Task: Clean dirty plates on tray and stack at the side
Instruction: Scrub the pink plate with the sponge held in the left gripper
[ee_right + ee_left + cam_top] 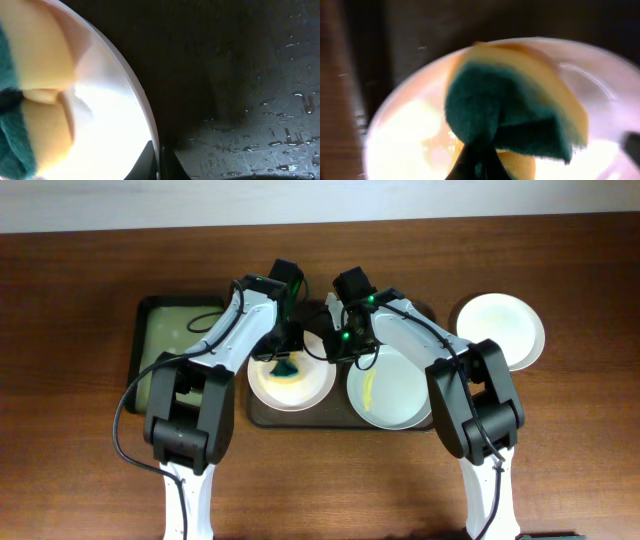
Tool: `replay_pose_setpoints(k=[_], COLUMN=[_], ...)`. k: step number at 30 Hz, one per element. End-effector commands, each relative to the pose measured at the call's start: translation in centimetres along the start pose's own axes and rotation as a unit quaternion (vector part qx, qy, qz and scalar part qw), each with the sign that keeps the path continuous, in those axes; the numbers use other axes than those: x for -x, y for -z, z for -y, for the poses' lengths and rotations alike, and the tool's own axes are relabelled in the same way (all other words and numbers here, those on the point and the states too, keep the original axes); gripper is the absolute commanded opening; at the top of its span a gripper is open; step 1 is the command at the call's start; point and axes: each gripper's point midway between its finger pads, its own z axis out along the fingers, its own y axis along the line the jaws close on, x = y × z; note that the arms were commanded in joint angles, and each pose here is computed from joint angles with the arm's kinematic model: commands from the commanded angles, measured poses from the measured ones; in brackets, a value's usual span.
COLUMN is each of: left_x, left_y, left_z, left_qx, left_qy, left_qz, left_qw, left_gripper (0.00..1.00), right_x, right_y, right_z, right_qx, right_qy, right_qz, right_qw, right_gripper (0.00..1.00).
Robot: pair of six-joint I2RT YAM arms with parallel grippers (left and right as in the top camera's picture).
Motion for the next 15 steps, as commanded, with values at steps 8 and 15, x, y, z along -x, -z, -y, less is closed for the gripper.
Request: replay_pose_setpoints(k=[8,15], left_x=[2.0,2.8], left_y=[3.4,14.7], left_z=[-10.4,-11.1], left_qx=[0.131,0.027], left_qy=[0.081,0.126], left_qz=[0.009,0.132], left_qw=[0.988,0.983], left_gripper=[0.0,0.0], right_x=[-1.1,1.9], right_y=[-1.6,3.8], right_z=[1.9,-0.8], right_qx=[-0.03,-0.023], right_qy=[-0.006,0.039], right_qz=[-0.021,0.022], right_qw=[0.999,0.999], right_gripper=[0.04,0.04])
